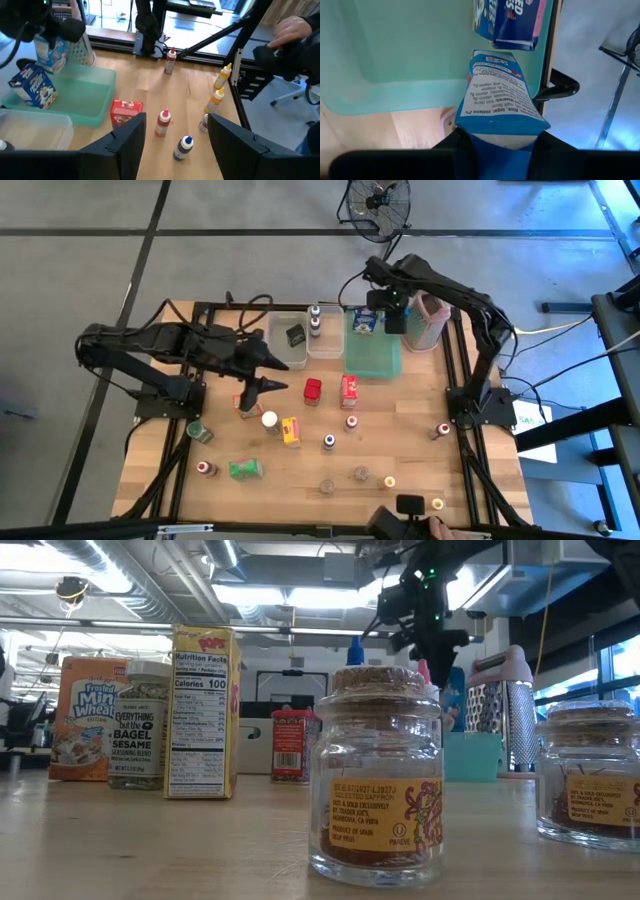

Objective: Pick & Place Kitchen Items
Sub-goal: Put the light blue cereal box into the green bin

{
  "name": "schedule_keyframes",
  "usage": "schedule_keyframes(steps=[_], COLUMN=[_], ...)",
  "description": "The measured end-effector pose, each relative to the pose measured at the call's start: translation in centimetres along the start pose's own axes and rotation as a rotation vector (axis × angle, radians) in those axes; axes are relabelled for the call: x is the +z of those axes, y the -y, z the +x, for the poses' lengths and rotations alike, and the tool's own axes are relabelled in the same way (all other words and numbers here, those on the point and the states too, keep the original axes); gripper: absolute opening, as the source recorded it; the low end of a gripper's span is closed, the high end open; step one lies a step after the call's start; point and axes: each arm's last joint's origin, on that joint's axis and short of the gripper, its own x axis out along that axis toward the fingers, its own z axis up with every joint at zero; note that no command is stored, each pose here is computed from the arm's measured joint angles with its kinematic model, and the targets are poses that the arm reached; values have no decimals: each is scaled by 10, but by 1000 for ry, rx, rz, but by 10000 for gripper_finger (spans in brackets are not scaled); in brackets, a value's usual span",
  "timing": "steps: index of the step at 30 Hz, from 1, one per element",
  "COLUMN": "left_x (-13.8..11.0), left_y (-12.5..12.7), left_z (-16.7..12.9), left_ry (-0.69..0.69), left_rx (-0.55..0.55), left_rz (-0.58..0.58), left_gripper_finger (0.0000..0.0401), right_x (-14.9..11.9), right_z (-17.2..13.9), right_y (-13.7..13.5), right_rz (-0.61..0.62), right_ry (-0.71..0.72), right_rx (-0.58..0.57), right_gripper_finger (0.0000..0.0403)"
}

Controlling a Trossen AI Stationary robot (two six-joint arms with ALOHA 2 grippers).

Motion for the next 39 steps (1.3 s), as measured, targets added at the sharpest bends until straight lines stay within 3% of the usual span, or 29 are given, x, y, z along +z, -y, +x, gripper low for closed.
schedule_keyframes(steps=[11, 22, 39], left_x=[0, 2, -1], left_y=[1, 0, 13], left_z=[-6, -26, -34], left_ry=[2, 48, 55], left_rx=[-68, -91, -152], left_rz=[-6, -28, 19], left_gripper_finger=[208, 208, 208], right_x=[8, 8, 9], right_z=[3, 5, 36], right_y=[5, 7, 11], right_rz=[-14, -36, -32], right_ry=[57, 91, 111], right_rx=[-42, 0, -24], right_gripper_finger=[75, 75, 75])
